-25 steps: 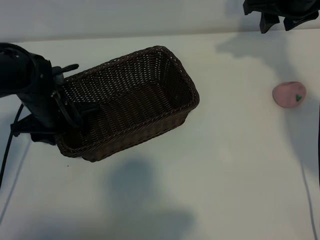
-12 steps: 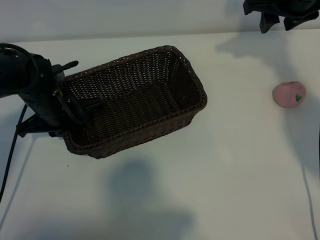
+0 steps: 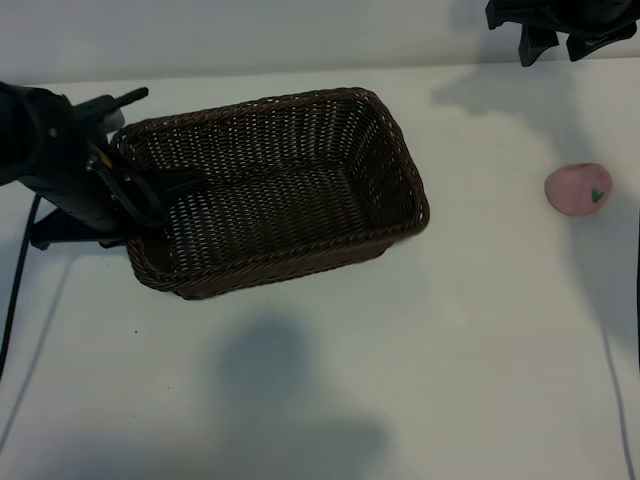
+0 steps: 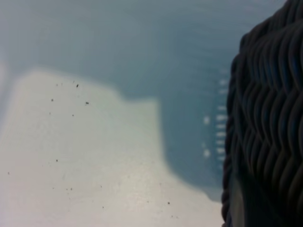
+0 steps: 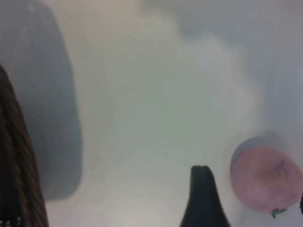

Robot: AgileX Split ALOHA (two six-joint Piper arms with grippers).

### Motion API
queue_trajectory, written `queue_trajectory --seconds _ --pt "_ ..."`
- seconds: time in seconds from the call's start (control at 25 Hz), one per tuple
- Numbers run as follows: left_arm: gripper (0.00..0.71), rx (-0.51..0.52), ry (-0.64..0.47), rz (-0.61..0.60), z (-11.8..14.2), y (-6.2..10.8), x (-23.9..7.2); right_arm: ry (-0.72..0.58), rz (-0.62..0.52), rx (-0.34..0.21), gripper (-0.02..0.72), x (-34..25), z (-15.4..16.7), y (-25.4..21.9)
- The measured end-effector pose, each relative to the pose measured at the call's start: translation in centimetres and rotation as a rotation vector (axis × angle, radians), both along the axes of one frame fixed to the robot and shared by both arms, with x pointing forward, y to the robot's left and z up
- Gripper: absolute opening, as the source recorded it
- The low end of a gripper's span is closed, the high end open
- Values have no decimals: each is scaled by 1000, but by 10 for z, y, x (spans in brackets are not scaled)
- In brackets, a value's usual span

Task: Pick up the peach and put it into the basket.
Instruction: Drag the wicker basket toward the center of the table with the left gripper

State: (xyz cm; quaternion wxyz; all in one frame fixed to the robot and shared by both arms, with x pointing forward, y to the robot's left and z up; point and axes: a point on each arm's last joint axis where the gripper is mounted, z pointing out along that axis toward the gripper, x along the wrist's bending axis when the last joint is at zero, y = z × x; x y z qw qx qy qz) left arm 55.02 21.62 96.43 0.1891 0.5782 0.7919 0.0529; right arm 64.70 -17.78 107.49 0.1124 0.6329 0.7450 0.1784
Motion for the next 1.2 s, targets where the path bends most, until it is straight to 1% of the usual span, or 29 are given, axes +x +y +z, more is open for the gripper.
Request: queue_trajectory --seconds 0.12,0.2,0.36,0.48,0.6,0.76,0.96,1.04,1.2 --pt "98 -34 -31 -19 12 3 -3 0 0 1 483 0 0 0" --pt "98 -77 -54 -22 19 5 -3 0 0 1 483 0 0 0" --pt "97 -149 -85 -45 25 7 -1 0 0 1 483 0 0 0" --pt "97 -169 -121 -81 28 6 2 -2 0 1 483 0 0 0" --pt "97 -168 -128 -126 31 2 16 -4 1 0 483 0 0 0" --pt "97 -167 -76 -185 21 -7 43 -5 1 -1 483 0 0 0" --pt "97 -166 -35 -258 8 -23 75 -5 1 -2 483 0 0 0" --pt "97 -164 -24 -279 2 -31 83 -4 1 -1 483 0 0 0" --pt "97 -143 26 -318 -21 -43 94 -5 0 -2 483 0 0 0"
